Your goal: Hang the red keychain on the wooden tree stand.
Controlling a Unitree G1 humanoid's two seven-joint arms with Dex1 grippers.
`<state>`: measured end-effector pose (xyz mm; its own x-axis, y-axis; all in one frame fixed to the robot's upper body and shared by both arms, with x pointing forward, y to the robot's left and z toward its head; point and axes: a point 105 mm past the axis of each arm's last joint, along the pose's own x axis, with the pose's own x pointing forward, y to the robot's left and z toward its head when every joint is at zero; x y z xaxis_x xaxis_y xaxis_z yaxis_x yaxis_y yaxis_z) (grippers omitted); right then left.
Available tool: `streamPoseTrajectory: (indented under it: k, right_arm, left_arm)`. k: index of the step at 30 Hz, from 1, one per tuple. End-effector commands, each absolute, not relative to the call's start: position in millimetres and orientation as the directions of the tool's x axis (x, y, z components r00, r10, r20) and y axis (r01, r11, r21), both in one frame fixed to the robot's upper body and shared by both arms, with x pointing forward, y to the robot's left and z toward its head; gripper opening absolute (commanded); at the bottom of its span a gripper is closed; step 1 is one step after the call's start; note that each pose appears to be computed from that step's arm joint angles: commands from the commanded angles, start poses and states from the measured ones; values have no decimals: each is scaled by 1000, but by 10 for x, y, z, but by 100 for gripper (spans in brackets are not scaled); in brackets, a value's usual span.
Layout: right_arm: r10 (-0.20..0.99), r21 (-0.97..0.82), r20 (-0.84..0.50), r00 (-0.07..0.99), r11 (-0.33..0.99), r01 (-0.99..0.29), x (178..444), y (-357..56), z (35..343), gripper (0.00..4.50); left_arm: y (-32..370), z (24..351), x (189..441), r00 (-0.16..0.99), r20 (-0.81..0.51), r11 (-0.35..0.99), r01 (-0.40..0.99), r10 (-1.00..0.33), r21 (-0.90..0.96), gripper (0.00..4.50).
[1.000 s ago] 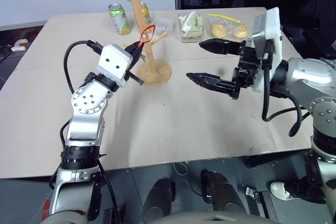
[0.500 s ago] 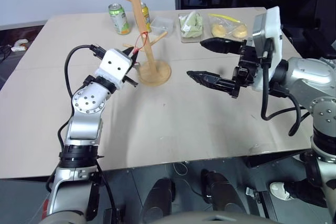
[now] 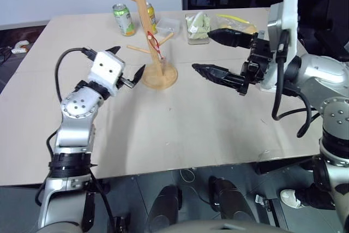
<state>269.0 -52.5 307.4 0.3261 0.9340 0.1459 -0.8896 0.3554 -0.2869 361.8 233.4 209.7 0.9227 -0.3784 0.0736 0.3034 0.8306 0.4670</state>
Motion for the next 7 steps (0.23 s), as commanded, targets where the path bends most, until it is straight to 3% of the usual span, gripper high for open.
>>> streamPoseTrajectory:
  k: [1, 7]
  right_arm:
    - [923, -348, 161, 348, 383, -855, 2690, -611, 3106, 450]
    - [916, -336, 51, 398, 391, -857, 2752, -833, 2838, 450]
  left_arm:
    - [2292, 2238, 3535, 892, 4, 811, 410, -452, 418, 439]
    - [2329, 2378, 3282, 785, -148, 718, 613, -602, 329, 439]
